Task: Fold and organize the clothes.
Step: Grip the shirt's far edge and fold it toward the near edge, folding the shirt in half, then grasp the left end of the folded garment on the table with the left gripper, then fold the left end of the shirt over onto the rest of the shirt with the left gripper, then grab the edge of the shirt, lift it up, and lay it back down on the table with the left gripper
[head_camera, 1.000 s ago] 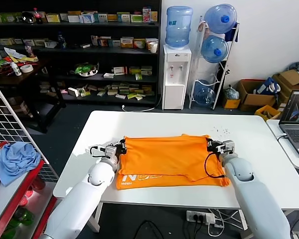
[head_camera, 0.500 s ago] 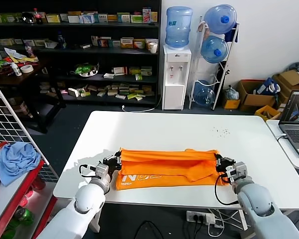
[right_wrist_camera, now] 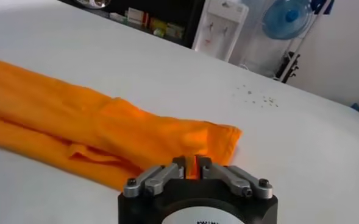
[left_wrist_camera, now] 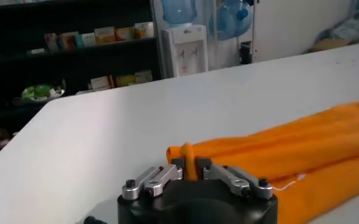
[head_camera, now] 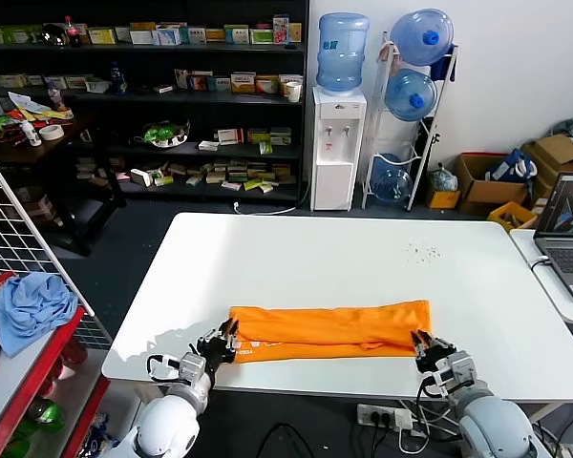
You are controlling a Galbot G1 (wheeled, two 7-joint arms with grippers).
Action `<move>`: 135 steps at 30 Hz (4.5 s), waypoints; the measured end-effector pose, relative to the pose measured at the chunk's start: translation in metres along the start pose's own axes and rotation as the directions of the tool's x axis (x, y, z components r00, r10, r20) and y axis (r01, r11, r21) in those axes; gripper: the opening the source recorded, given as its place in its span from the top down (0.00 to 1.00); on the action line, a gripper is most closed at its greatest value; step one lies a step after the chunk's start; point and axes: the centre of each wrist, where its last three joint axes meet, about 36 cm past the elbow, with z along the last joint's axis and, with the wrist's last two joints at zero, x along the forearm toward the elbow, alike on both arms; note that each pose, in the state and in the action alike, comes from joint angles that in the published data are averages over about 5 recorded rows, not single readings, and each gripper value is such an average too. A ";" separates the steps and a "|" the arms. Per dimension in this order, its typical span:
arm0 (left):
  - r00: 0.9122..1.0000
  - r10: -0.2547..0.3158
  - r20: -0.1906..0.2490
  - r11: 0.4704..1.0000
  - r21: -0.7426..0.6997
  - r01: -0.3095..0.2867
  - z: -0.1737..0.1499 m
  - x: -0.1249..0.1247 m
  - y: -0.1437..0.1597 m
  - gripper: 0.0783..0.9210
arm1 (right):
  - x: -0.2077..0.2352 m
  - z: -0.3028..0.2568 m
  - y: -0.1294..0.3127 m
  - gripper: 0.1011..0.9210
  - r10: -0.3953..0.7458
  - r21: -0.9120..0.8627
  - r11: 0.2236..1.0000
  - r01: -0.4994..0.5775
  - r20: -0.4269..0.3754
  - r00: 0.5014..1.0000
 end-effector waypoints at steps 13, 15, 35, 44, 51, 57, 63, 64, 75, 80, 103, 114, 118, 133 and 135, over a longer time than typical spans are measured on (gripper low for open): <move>1.000 -0.005 -0.009 0.994 0.105 0.006 0.001 0.000 -0.001 0.31 | 0.012 -0.004 0.009 0.27 -0.005 0.006 1.000 0.005 0.021 1.000; 1.000 -0.004 -0.023 0.992 0.125 0.007 0.002 -0.002 -0.001 0.24 | 0.013 -0.005 0.011 0.20 -0.006 0.005 1.000 0.006 0.022 1.000; 0.992 0.028 -0.124 0.975 0.220 0.000 0.008 -0.009 0.003 0.64 | 0.020 -0.009 0.017 0.12 -0.019 0.000 1.000 0.019 0.024 1.000; 0.989 0.050 -0.137 0.973 0.232 -0.018 0.002 -0.006 0.007 0.92 | 0.020 -0.012 0.018 0.12 -0.021 -0.005 1.000 0.021 0.024 1.000; 0.988 0.041 -0.147 0.974 0.228 -0.006 -0.004 -0.001 0.020 0.94 | 0.020 -0.016 0.019 0.12 -0.023 -0.005 1.000 0.024 0.034 0.999; 0.986 -0.030 -0.161 0.980 0.190 0.061 -0.009 0.003 0.058 0.94 | 0.018 -0.018 0.023 0.12 -0.027 -0.005 1.000 0.027 0.045 0.999; 0.975 -0.145 -0.169 0.979 0.119 0.166 -0.014 0.008 0.115 0.94 | 0.018 -0.019 0.026 0.12 -0.032 -0.006 0.999 0.032 0.054 0.998; 0.971 -0.166 -0.170 0.977 0.105 0.185 -0.015 0.010 0.124 0.94 | 0.018 -0.019 0.026 0.12 -0.033 -0.006 0.999 0.033 0.056 0.998; 0.930 -0.340 -0.137 0.940 -0.031 0.339 -0.034 0.026 0.197 0.94 | 0.018 -0.015 0.030 0.12 -0.030 0.000 1.000 0.030 0.064 0.997; 0.944 -0.312 -0.109 0.950 -0.026 0.311 -0.051 0.034 0.181 0.94 | 0.017 -0.010 0.032 0.12 -0.010 0.005 1.000 0.009 0.068 0.998; 0.997 0.077 -0.028 0.977 0.202 -0.070 -0.085 0.006 -0.012 0.94 | 0.007 0.007 0.036 0.12 0.130 0.000 0.991 -0.131 0.127 0.983; 0.980 0.197 -0.014 0.950 0.250 -0.188 -0.078 -0.011 -0.070 0.71 | 0.002 0.003 0.038 0.12 0.133 -0.004 0.991 -0.134 0.137 0.982; 0.976 0.217 0.032 0.938 0.271 -0.218 -0.076 -0.013 -0.076 0.58 | -0.001 0.001 0.039 0.12 0.128 -0.004 0.992 -0.129 0.139 0.982; 0.987 0.136 0.083 0.943 0.294 -0.155 -0.063 0.000 -0.024 0.13 | -0.006 -0.001 0.037 0.12 0.104 0.003 0.994 -0.106 0.140 0.985; 0.991 0.124 0.052 0.949 0.285 -0.133 -0.060 0.000 -0.009 0.12 | -0.006 0.001 0.037 0.12 0.100 0.006 0.995 -0.102 0.136 0.986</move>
